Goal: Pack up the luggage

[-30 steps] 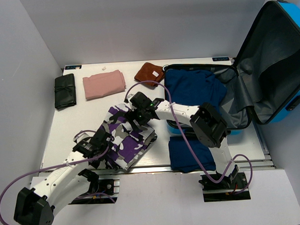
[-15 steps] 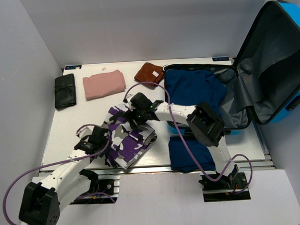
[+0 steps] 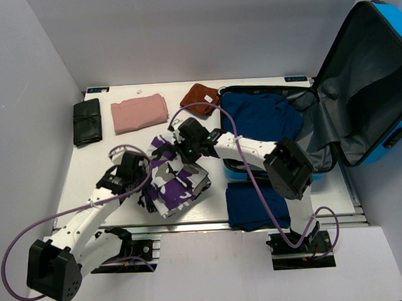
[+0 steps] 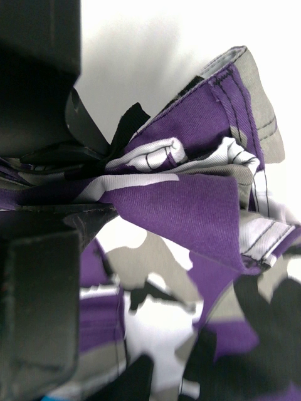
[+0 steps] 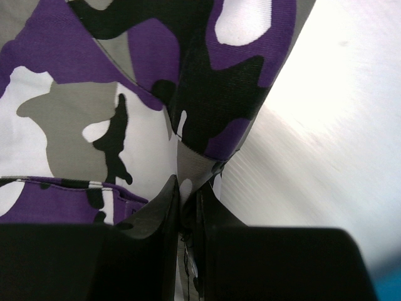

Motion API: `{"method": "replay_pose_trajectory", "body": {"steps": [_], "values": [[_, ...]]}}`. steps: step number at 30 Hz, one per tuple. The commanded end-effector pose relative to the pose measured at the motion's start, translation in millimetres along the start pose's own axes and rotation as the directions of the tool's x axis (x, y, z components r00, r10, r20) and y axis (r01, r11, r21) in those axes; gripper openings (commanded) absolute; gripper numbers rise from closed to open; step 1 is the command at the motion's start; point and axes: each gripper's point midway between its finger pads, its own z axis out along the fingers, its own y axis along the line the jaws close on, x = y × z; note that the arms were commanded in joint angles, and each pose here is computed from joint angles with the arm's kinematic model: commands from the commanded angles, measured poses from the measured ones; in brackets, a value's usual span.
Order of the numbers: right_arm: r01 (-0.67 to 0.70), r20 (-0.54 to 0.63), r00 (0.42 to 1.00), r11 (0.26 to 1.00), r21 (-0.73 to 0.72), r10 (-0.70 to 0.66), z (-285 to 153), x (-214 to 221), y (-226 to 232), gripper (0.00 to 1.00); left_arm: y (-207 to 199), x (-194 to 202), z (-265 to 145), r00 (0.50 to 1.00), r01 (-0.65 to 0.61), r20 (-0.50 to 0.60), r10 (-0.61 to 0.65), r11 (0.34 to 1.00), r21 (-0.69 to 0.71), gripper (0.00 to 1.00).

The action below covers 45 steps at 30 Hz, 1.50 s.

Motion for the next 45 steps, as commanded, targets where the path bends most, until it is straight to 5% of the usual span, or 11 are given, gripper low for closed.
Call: {"method": "replay_pose_trajectory", "body": {"steps": [1, 11, 25, 32, 45], "values": [[0.005, 0.231, 0.973, 0.999, 0.04, -0.015, -73, -84, 12, 0.0, -78, -51, -40, 0.992, -0.091, 0.107, 0.065, 0.963, 0.254, 0.0], [-0.13, 0.415, 0.91, 0.954, 0.271, 0.006, -175, -150, -35, 0.0, -191, -124, -105, 0.959, -0.238, 0.259, 0.114, 0.822, 0.517, 0.0], [-0.465, 0.521, 0.841, 0.692, 0.553, 0.15, -287, -94, -225, 0.0, -370, -91, -97, 0.902, -0.421, 0.251, 0.352, 0.587, 0.691, 0.0], [-0.571, 0.529, 0.807, 0.578, 0.583, 0.263, -306, -26, -283, 0.0, -432, -52, -48, 0.867, -0.464, 0.214, 0.451, 0.569, 0.679, 0.0], [-0.661, 0.53, 0.747, 0.529, 0.532, 0.4, -296, 47, -333, 0.0, -451, 3, 21, 0.842, -0.479, 0.163, 0.514, 0.576, 0.662, 0.0]]}}
